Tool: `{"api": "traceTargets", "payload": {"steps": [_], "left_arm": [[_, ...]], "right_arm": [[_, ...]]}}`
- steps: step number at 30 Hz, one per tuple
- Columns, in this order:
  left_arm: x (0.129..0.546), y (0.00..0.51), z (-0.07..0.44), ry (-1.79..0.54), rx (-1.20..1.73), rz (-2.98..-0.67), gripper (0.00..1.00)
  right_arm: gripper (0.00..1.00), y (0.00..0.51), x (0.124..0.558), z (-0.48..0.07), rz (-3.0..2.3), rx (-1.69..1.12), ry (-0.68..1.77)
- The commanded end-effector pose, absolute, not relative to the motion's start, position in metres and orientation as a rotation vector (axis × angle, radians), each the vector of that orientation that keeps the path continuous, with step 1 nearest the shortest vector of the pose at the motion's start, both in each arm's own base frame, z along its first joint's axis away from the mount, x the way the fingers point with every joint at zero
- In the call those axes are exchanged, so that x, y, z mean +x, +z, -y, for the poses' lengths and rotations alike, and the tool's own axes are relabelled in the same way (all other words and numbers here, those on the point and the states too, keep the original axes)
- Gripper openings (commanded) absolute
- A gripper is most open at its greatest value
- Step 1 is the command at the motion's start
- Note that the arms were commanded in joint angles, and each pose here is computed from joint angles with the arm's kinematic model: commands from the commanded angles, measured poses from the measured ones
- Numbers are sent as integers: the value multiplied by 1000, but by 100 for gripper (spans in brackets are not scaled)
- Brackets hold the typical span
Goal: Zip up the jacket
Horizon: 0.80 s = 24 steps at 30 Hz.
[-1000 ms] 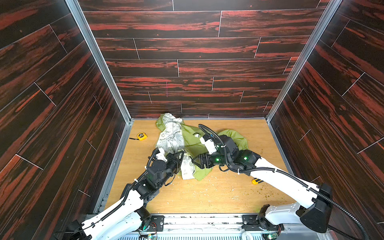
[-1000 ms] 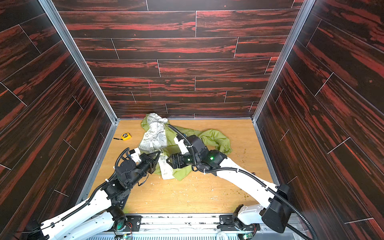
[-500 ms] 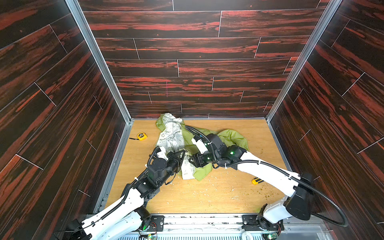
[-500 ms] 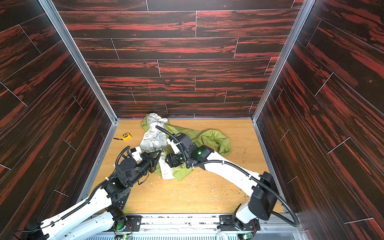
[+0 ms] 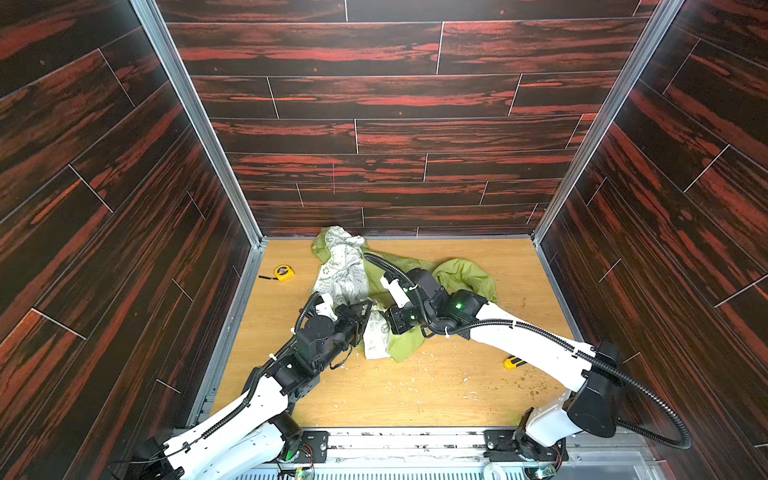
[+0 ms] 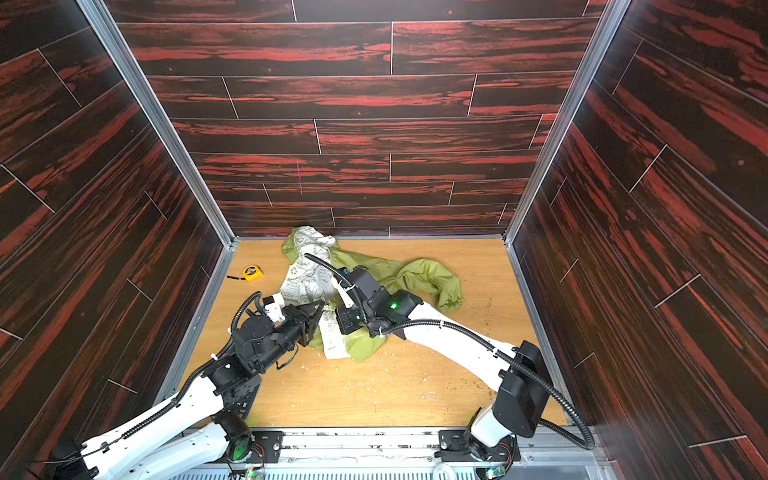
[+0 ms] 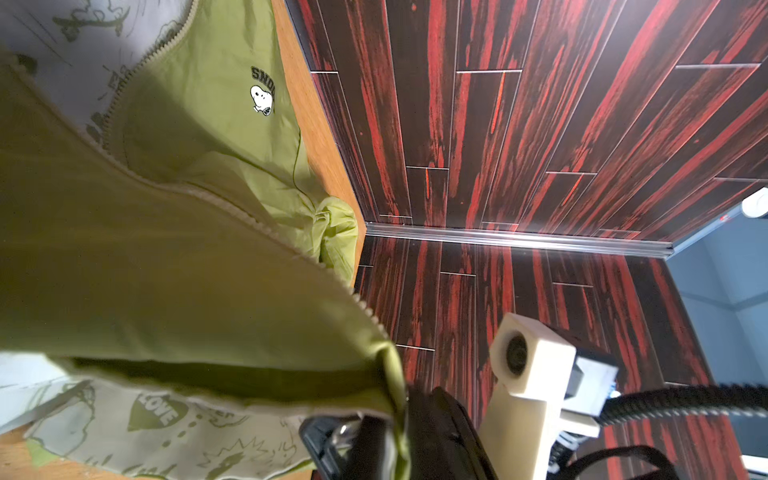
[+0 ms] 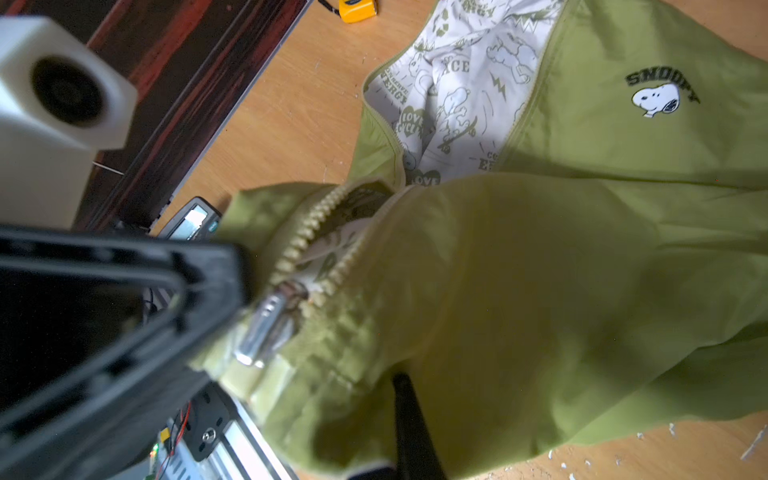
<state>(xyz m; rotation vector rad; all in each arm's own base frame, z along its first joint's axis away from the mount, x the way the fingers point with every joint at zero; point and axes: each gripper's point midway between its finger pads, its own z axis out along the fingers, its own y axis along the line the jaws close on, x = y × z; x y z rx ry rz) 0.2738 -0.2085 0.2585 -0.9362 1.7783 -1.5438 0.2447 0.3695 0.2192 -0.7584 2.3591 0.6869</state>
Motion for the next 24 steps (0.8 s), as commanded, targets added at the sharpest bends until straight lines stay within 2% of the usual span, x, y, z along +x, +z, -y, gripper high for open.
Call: {"api": "traceTargets", "payload": {"steps": [1,2,4,9,24], "left_arm": [[272,269,209,-1571,-955,-1774,38],[270,266,208,-1558,-968,-1791,46],[266,258,204,-1523,-1002,-1834,55],[254,246,189,-1424,-1058,-1899,69],[260,261,201,-1547,-1107,-1847,71]], "right_arm": [[0,210,243,-373,-2390,-766,654],[0,209,243,-373,-2395,-764,653],[0,207,242,-374,-2400,-758,655],[0,206,241,-376,-2406,-752,660],[0,203,237,-388,-2412,-761,663]]}}
